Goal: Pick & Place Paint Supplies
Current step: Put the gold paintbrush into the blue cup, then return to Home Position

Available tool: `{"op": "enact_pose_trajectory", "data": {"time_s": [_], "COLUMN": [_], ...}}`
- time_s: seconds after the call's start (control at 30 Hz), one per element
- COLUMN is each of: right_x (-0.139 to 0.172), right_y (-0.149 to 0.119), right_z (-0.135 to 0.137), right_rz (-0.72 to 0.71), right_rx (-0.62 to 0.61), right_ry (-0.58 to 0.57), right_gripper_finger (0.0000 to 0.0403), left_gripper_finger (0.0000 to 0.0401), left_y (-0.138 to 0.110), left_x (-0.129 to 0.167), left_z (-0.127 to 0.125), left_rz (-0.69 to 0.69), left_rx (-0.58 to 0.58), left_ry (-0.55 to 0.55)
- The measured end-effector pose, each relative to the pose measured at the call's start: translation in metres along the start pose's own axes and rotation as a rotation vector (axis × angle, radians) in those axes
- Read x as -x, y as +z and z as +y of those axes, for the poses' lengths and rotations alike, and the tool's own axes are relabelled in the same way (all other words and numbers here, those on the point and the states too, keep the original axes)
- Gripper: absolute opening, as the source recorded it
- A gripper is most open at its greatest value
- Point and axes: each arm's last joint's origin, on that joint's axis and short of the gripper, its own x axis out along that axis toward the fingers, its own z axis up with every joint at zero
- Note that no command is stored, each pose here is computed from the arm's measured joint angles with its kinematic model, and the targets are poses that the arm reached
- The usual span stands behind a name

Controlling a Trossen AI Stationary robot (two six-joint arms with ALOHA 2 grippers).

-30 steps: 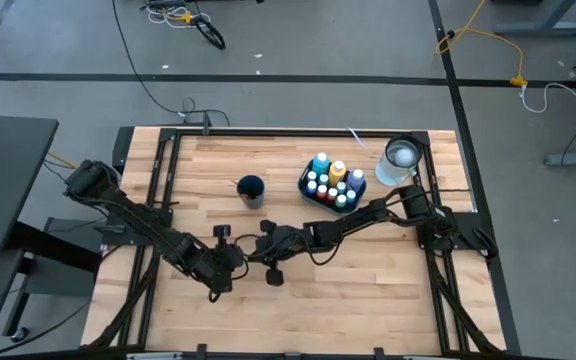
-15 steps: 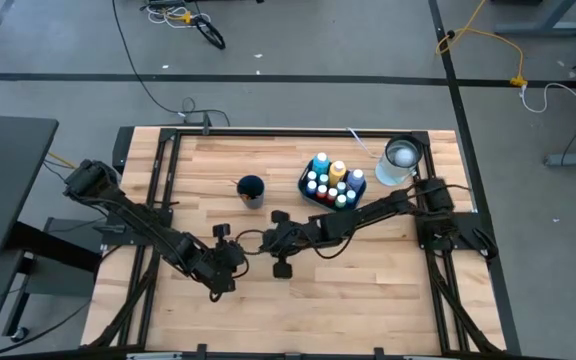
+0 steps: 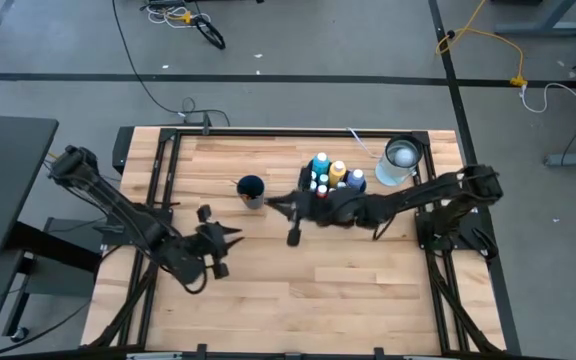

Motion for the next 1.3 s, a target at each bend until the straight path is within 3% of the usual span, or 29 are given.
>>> {"op": "enact_pose_trajectory", "data": {"time_s": [0.1, 0.33, 0.47, 0.83, 1.03, 1.3], "right_x": [-0.001, -0.032, -0.055, -0.111, -0.116, -0.117], "right_y": [-0.016, -0.053, -0.078, -0.107, -0.125, -0.129], "right_z": [-0.022, -0.058, -0.067, -0.083, -0.087, -0.089], "right_rz": [-0.175, -0.318, -0.275, -0.269, -0.116, -0.072], "right_rx": [-0.027, -0.081, -0.092, -0.121, -0.150, -0.148], "right_ry": [-0.026, -0.001, -0.012, -0.036, -0.097, -0.114], "right_gripper_finger": [0.0008, 0.0008, 0.0008, 0.0014, 0.0026, 0.0067], "left_gripper_finger": [0.0090, 0.0089, 0.0089, 0.0089, 0.0091, 0.0089], "left_y": [0.009, 0.015, 0.017, 0.017, 0.017, 0.017], "left_x": [0.011, 0.011, 0.009, 0.006, 0.006, 0.006], "left_z": [0.010, 0.023, 0.027, 0.029, 0.029, 0.029], "left_rz": [-0.055, -0.084, -0.094, -0.091, -0.090, -0.090], "left_rx": [0.006, 0.015, 0.019, 0.023, 0.022, 0.007], "left_ry": [0.014, 0.069, 0.108, 0.125, 0.126, 0.126]}}
